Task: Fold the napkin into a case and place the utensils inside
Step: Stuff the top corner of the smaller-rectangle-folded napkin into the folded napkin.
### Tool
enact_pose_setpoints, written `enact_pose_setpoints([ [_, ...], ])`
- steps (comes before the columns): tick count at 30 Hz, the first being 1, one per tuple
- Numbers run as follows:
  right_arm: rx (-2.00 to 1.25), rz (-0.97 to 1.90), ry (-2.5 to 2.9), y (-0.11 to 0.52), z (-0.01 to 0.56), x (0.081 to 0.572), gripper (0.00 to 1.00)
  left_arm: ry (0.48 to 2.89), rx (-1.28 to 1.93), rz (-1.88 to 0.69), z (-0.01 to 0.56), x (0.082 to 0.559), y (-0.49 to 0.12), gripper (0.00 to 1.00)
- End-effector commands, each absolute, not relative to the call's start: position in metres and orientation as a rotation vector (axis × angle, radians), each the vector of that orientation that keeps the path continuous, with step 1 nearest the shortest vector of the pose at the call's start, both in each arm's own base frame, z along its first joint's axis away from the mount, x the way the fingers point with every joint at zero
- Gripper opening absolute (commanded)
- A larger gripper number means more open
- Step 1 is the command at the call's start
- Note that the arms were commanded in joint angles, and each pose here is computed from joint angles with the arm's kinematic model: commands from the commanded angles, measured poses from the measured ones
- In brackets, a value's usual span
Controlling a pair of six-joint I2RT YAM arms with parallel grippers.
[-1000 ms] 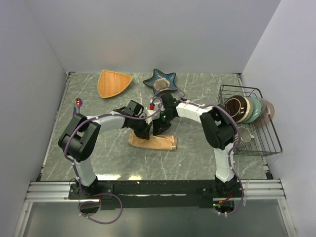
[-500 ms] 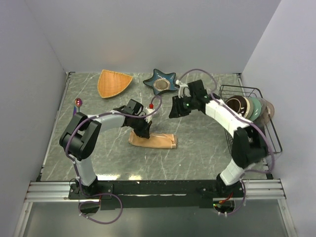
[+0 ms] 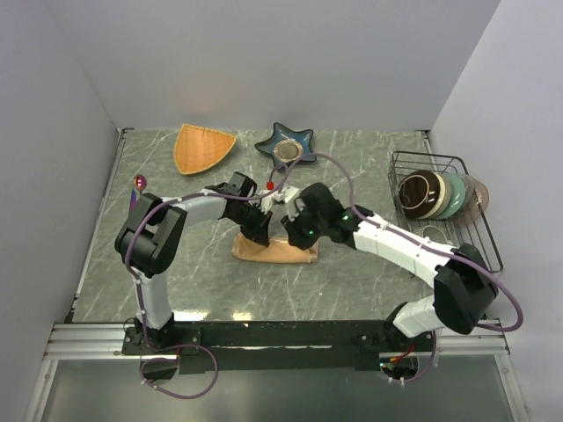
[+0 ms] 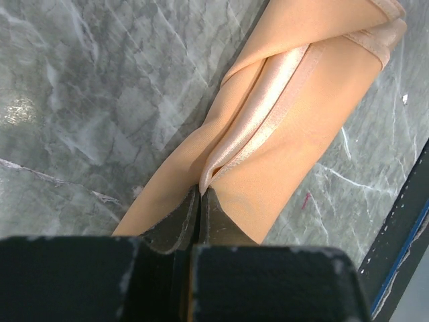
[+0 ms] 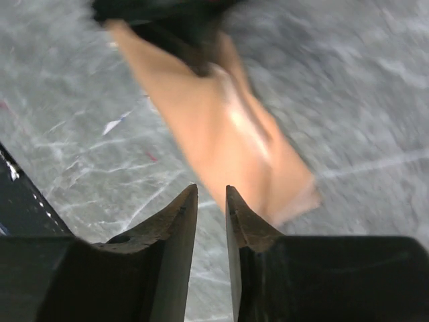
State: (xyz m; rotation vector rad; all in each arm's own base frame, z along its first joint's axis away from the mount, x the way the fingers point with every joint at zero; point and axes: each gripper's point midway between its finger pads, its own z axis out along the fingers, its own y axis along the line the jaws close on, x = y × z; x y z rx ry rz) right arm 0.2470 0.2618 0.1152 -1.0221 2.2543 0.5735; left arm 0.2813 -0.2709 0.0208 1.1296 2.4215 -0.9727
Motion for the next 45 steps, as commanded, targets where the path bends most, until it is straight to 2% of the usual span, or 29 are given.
enact_pose_setpoints([
  [1, -1.133, 0.374, 2.103, 0.279, 0.119, 0.263, 0.28, 2.639, 1.147, -0.871, -0.025, 0.256, -0.242, 0.01],
  [9, -1.23, 0.297, 2.181, 0.288, 0.073, 0.263, 0.25, 2.642, 1.134, -0.866, -0.025, 0.257, -0.239, 0.01],
  [18, -1.284, 0.057, 2.301, 0.261, 0.027, 0.267, 0.23, 2.661, 1.107, -0.871, -0.027, 0.259, -0.235, 0.01],
  [29, -1.355, -0.104, 2.331, 0.229, 0.0, 0.258, 0.21, 2.675, 1.072, -0.878, -0.027, 0.263, -0.23, 0.01],
  [39, -1.332, -0.079, 2.344, 0.23, 0.01, 0.254, 0.21, 2.676, 1.074, -0.88, -0.027, 0.263, -0.23, 0.01],
  [45, -1.204, 0.211, 2.288, 0.26, 0.076, 0.253, 0.26, 2.68, 1.07, -0.876, -0.028, 0.264, -0.23, 0.01],
])
